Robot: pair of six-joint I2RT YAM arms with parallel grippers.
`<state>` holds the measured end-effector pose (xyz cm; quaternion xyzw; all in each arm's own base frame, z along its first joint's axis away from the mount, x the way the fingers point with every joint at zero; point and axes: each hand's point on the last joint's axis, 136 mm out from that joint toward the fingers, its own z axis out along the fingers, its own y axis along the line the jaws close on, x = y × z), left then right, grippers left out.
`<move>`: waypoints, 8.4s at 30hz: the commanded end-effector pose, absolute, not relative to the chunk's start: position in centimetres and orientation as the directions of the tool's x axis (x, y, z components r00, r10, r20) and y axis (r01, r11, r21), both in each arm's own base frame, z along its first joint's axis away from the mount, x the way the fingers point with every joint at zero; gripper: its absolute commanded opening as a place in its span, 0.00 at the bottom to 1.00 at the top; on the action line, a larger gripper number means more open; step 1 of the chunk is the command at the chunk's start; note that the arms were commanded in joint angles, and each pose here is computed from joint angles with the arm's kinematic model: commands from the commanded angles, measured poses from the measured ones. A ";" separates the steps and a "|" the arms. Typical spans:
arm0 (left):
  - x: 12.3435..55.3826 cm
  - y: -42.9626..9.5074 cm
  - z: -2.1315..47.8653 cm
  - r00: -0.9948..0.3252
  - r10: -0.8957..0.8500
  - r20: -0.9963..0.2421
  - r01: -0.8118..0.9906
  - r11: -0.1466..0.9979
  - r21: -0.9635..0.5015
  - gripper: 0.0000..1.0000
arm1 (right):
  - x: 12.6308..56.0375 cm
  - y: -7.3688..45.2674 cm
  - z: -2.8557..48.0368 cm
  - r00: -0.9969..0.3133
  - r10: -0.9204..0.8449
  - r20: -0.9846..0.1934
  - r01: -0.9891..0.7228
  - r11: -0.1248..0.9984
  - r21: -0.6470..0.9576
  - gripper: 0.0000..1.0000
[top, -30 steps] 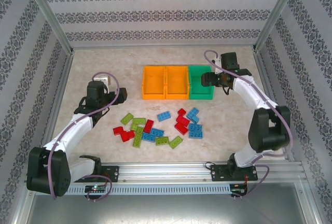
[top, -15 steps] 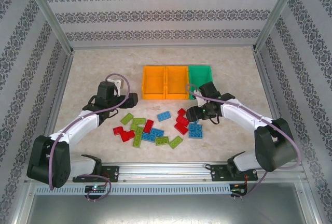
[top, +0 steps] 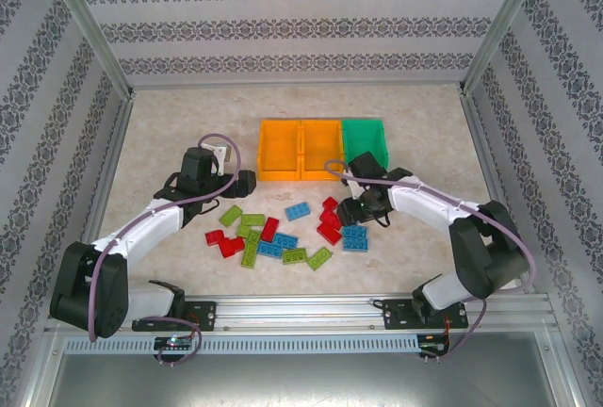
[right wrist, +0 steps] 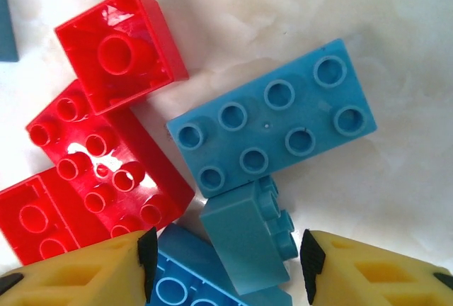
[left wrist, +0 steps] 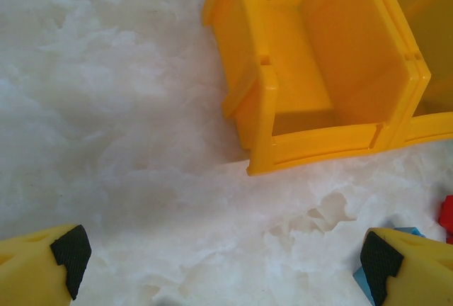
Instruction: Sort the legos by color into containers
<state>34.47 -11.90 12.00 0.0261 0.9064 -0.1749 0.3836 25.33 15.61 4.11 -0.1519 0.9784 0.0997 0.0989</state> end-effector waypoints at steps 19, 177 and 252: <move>35.2 -12.8 13.4 -0.680 -0.072 -0.729 0.220 0.929 -0.297 1.00 | 25.7 14.1 4.0 -0.940 -0.288 -0.184 -0.300 0.953 0.043 0.25; 31.9 -6.6 13.0 -0.764 -0.222 -0.606 -0.264 0.964 -0.020 1.00 | 27.2 29.9 4.0 -0.866 -0.371 -0.335 -0.423 0.901 0.094 0.90; 20.8 -7.6 3.3 -0.784 -0.571 -0.244 -0.543 0.821 -0.176 0.95 | 42.6 12.4 11.2 -0.874 0.151 -0.461 -0.007 0.947 0.323 0.86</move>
